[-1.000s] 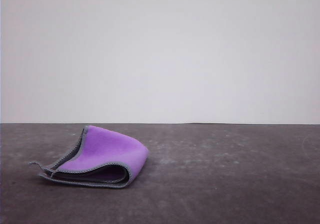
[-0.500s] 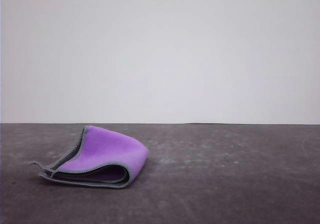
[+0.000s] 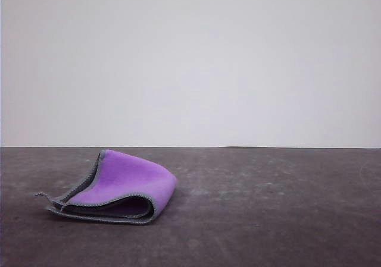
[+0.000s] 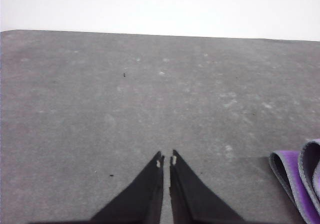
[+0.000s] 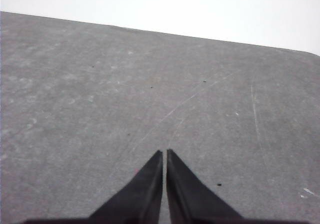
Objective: Fold clothes
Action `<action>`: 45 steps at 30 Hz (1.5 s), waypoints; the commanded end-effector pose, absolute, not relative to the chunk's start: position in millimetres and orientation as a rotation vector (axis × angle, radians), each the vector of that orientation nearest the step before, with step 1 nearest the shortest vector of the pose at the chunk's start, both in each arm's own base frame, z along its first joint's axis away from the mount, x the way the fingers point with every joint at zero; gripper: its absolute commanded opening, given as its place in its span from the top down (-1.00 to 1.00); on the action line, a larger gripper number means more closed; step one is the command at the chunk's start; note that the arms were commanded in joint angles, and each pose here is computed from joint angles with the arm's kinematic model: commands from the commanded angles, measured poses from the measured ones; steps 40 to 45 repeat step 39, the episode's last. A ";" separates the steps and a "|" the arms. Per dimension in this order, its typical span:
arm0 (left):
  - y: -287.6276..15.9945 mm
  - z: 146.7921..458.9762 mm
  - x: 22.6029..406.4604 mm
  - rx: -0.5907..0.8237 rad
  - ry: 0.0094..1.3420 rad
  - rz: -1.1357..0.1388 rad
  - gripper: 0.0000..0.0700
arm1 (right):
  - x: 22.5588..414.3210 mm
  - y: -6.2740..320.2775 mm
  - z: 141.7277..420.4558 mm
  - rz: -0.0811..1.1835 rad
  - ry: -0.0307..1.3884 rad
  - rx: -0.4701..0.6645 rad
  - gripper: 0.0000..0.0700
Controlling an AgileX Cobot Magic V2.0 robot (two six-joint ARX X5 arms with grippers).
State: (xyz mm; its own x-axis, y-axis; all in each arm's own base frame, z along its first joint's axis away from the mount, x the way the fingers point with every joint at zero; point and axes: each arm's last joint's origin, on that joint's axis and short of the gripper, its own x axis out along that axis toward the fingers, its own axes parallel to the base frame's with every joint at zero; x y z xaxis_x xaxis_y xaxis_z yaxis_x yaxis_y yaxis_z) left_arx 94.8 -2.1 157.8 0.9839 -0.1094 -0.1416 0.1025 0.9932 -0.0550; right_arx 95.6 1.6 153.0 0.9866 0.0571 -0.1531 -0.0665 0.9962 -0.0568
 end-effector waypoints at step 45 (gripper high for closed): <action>-2.0 152.9 95.9 -0.037 0.147 -0.102 0.98 | 96.1 1.6 152.3 0.059 0.147 -0.052 0.98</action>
